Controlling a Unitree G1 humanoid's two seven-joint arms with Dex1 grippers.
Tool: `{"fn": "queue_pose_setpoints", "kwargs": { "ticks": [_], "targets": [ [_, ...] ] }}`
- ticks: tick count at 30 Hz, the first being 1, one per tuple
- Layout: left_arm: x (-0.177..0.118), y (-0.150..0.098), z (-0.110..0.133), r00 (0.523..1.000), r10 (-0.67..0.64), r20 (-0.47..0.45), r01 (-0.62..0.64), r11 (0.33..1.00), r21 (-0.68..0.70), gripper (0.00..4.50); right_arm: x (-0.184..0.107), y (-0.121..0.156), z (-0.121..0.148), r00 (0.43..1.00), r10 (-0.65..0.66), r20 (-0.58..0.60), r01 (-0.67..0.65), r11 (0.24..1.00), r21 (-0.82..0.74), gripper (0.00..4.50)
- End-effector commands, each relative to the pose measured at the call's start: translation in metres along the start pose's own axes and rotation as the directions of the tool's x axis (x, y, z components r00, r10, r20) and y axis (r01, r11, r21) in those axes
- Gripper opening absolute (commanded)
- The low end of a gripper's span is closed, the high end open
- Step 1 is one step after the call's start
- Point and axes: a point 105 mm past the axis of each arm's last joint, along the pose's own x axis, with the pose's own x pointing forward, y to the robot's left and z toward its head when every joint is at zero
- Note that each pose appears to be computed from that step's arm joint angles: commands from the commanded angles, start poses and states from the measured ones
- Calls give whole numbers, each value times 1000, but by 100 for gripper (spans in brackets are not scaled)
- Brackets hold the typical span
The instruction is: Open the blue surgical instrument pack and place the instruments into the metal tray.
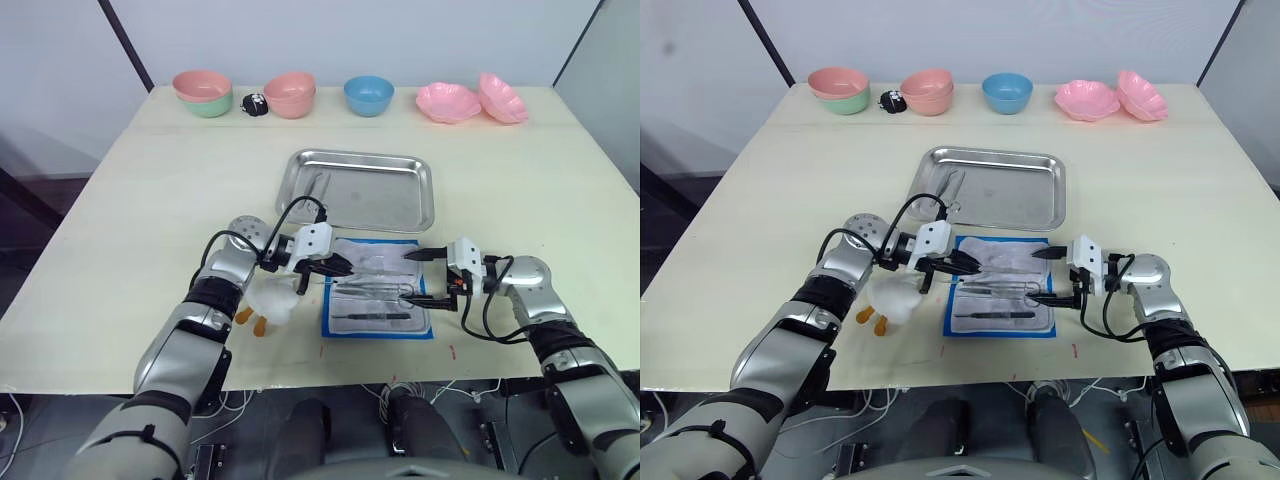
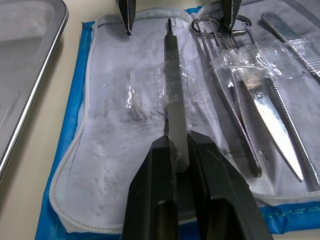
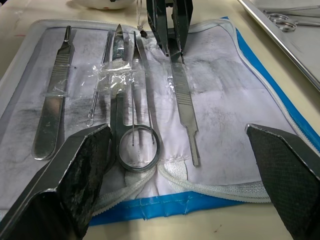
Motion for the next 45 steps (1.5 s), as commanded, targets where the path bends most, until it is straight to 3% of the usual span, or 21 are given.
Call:
{"fn": "queue_pose_setpoints", "kwargs": {
  "ticks": [1, 10, 24, 45],
  "targets": [
    [3, -4, -3, 1000, -19, -8, 19, 1000, -12, 14, 0, 26, -41, 988, 71, -139, -55, 992, 113, 450],
    [-4, 2, 12, 1000, -26, -12, 27, 999, 38, 14, 1, 26, -41, 988, 75, -138, -59, 992, 115, 450],
    [-29, 10, 25, 990, -29, -139, 40, 996, 77, 14, 6, 27, -40, 989, 79, -129, -64, 991, 116, 450],
    [-76, 2, 20, 977, 11, -211, -2, 999, 40, 14, 8, 29, -42, 988, 85, -126, -69, 990, 124, 450]
  ]
}}
